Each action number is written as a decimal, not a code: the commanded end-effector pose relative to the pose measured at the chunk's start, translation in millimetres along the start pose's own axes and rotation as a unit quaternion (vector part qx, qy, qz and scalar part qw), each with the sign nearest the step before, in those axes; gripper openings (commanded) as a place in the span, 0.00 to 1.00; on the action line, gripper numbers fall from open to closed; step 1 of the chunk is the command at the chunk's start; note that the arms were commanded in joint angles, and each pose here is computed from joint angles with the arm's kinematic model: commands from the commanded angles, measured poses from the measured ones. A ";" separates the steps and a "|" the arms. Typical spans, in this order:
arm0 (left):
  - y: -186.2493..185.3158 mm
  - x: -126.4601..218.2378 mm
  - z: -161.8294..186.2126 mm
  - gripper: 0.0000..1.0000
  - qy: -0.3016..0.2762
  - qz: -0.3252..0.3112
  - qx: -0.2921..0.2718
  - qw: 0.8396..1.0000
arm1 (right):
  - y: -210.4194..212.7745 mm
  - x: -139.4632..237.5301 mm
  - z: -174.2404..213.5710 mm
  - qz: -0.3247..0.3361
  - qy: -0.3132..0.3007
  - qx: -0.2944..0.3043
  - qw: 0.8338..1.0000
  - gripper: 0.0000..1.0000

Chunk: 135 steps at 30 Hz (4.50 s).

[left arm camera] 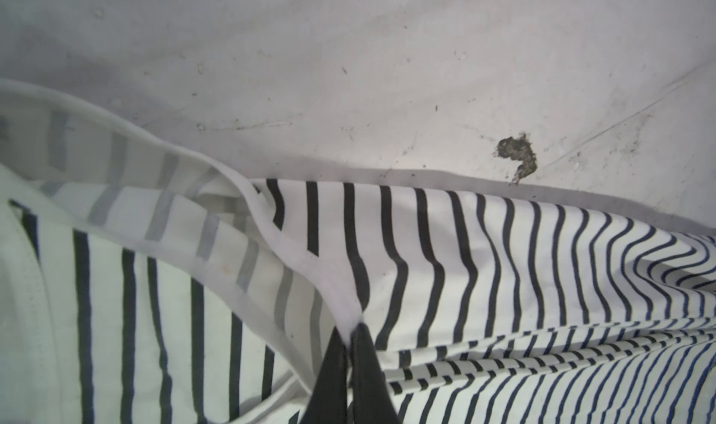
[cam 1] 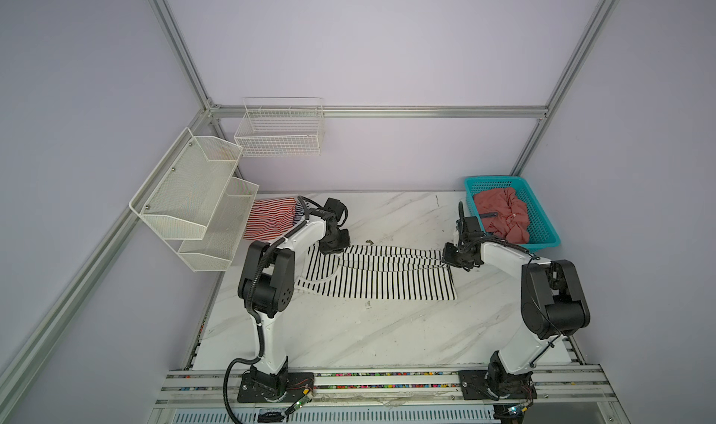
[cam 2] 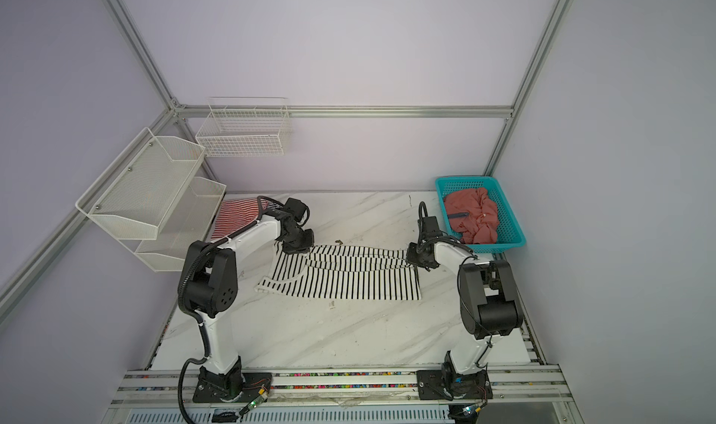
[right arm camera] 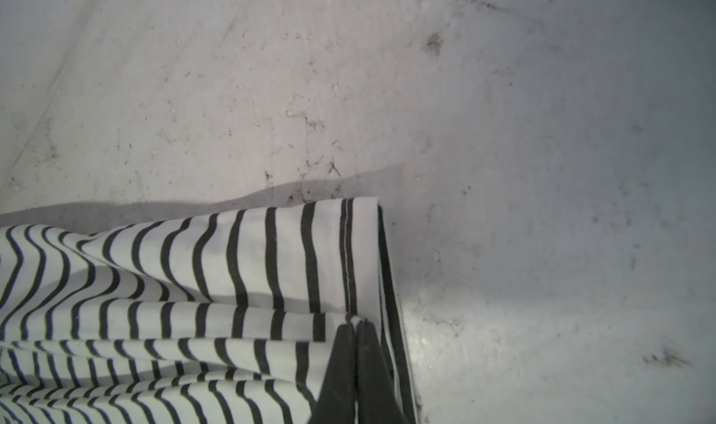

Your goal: Fold and stack the tank tops

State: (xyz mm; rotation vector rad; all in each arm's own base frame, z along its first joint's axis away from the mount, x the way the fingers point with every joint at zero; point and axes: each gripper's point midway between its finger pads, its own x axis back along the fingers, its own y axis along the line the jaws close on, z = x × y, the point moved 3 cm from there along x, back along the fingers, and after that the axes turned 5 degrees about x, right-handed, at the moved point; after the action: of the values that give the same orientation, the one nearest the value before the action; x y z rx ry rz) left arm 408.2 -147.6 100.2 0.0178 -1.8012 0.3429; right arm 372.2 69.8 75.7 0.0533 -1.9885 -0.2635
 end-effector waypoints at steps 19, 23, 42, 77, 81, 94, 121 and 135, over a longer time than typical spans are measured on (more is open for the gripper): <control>21.1 50.5 36.8 0.32 -0.033 0.006 0.006 0.999 | -14.7 34.1 6.2 0.052 -0.008 -0.011 0.999 0.37; 18.2 67.0 16.6 0.34 -0.069 -0.008 0.001 0.998 | -2.0 47.8 -6.8 0.035 -0.036 -0.011 0.999 0.37; 58.4 34.0 -102.1 0.32 -0.082 -0.116 0.034 0.989 | 68.5 -8.5 2.5 -0.023 -0.001 0.037 0.999 0.16; 149.1 -4.0 -26.2 0.32 -0.009 -0.229 0.081 0.970 | 16.9 -49.3 87.5 0.055 0.090 0.011 0.994 0.16; 143.7 1.0 -31.4 0.30 -0.014 -0.215 0.086 0.973 | 15.3 -44.6 87.4 0.059 0.088 0.009 0.994 0.17; 25.4 60.2 -31.9 0.30 -0.090 -0.086 0.012 0.992 | 61.5 18.6 14.8 -0.016 -0.004 0.048 0.999 0.29; -17.6 -34.8 17.4 0.28 0.017 -0.101 -0.048 0.994 | 29.0 -26.2 60.8 0.057 0.103 0.091 0.989 0.16; -53.6 -70.5 -28.3 0.28 0.012 -0.083 -0.071 0.994 | 30.8 -1.2 106.8 0.058 0.136 0.089 0.985 0.16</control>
State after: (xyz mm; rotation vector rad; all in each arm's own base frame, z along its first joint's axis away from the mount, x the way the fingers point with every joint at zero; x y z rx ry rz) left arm 446.6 -191.6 59.4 0.1046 -1.7804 0.0994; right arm 317.5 127.4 52.0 0.1369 -1.8672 -0.0328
